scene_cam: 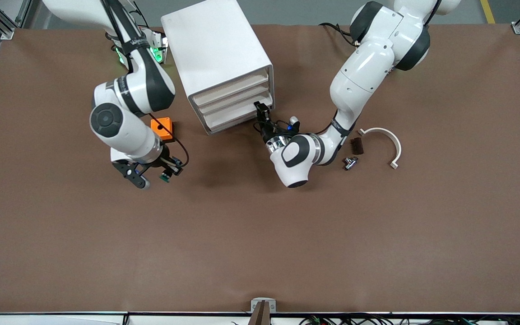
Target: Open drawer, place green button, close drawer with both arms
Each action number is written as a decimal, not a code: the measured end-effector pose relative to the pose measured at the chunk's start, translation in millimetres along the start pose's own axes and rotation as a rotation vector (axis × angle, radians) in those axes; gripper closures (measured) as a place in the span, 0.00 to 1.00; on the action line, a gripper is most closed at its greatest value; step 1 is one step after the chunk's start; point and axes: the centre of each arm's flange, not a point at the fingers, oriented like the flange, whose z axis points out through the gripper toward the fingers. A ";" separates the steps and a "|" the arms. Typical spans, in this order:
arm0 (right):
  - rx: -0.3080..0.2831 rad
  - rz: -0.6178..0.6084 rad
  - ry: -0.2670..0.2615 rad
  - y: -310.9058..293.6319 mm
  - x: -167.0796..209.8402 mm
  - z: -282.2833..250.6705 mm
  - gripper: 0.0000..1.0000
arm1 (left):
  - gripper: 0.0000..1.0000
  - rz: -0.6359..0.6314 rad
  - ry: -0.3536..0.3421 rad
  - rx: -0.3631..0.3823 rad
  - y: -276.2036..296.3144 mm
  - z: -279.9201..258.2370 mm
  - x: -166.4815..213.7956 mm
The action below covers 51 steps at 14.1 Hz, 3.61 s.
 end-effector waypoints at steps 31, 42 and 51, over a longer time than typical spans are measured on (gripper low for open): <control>-0.011 0.394 0.010 -67.5 -293.2 55.1 0.58 | 0.00 0.742 -0.268 -0.229 -19.8 -159.2 21.9; -0.010 0.423 0.020 -70.0 -315.0 91.0 0.58 | 0.00 1.342 0.303 -0.682 -101.1 -208.9 -6.5; -0.005 0.424 0.021 -71.3 -316.4 97.1 0.58 | 0.00 1.328 0.743 -0.902 -147.6 -225.2 -22.4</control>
